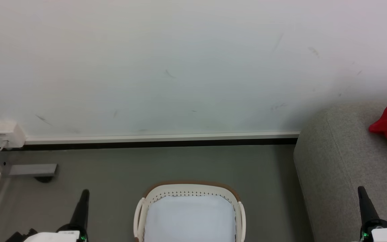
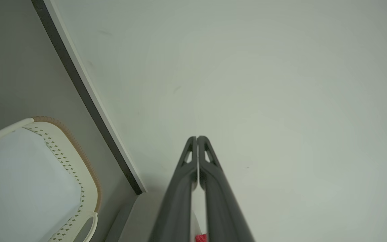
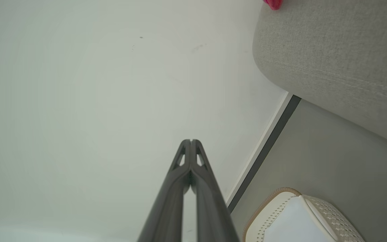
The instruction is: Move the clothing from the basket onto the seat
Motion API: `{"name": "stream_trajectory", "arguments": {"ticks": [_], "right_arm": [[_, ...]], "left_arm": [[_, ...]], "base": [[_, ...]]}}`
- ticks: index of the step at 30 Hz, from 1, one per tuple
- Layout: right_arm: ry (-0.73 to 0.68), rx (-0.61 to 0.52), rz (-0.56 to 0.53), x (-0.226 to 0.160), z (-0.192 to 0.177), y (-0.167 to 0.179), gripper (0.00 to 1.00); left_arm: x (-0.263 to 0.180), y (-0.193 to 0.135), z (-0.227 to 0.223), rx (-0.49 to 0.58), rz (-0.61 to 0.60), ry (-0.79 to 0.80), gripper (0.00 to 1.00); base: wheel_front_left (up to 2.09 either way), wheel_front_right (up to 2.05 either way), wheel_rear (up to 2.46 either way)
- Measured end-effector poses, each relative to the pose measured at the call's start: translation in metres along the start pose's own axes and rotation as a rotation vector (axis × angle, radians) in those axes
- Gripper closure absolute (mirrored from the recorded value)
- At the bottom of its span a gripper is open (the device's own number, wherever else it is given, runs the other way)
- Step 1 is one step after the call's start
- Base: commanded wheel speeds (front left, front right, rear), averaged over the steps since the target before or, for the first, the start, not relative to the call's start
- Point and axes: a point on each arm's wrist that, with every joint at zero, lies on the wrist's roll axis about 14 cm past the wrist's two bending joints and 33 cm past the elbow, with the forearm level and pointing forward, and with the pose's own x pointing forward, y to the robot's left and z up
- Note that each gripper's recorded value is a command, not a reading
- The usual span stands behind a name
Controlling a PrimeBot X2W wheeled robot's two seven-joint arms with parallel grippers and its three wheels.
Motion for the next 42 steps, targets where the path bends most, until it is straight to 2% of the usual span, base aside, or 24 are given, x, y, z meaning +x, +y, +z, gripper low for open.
{"name": "stream_trajectory", "arguments": {"ticks": [27, 42], "right_arm": [[0.009, 0.197, 0.04, 0.007, 0.004, 0.01, 1.0], [0.007, 0.211, 0.043, 0.007, 0.004, 0.011, 1.0]], "left_arm": [[0.01, -0.012, 0.003, -0.188, -0.042, 0.009, 1.0], [0.011, -0.013, 0.003, -0.197, -0.045, 0.01, 1.0]], "base": [[0.0, 0.0, 0.0], [0.0, 0.0, 0.0]]}}
